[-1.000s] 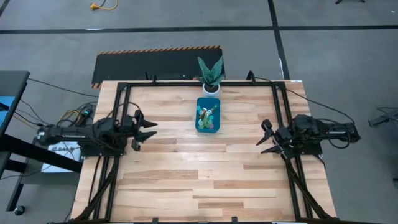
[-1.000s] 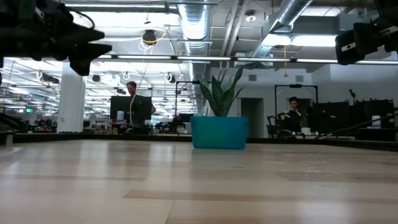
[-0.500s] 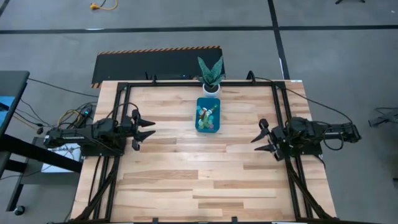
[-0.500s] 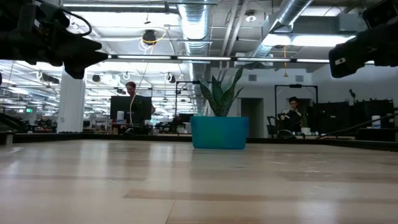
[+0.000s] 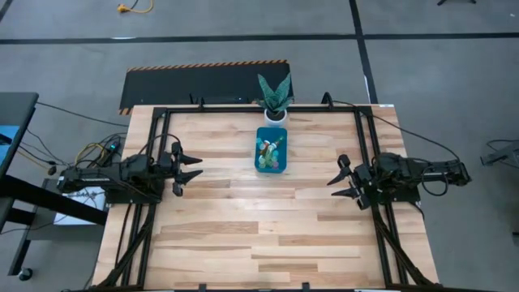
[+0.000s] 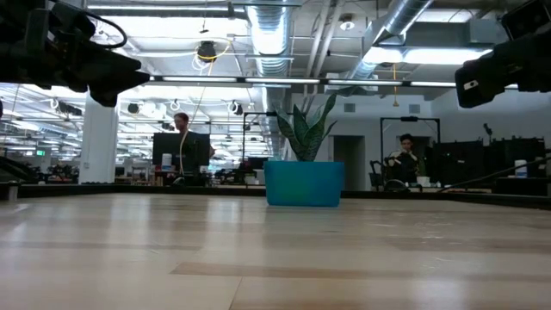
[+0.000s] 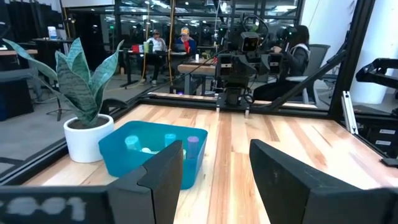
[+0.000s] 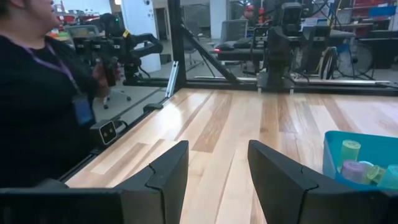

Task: Pick and place pill bottles into a basket
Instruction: Return to Home Position

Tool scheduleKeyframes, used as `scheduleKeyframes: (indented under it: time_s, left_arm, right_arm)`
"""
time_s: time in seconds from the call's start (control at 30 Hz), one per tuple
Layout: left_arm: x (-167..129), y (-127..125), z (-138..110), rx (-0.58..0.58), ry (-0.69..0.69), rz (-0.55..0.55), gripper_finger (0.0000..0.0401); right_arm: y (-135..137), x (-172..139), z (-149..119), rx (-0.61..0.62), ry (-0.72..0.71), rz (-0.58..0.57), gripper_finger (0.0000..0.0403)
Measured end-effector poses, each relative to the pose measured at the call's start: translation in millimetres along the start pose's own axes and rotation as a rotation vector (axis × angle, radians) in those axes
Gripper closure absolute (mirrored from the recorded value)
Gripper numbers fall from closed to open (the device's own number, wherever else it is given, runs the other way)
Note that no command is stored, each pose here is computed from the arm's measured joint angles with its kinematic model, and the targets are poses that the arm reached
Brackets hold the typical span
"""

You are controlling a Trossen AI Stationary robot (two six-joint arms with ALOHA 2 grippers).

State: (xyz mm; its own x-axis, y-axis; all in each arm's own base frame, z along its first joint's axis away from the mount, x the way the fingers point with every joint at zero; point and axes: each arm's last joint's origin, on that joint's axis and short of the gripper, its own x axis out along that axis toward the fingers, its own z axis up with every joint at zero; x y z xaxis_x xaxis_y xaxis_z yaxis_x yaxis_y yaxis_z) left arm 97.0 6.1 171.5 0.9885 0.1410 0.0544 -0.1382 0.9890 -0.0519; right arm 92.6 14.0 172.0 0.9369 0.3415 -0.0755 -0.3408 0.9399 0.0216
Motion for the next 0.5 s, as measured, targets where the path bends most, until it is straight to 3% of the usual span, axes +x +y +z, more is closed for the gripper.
scheduleKeyframes:
  time_s: [0.5]
  left_arm:
    - [0.0,0.0,-0.5,0.001,0.004,0.001,0.0226]
  right_arm:
    - [0.0,0.0,-0.2,0.001,0.001,0.0,0.0244]
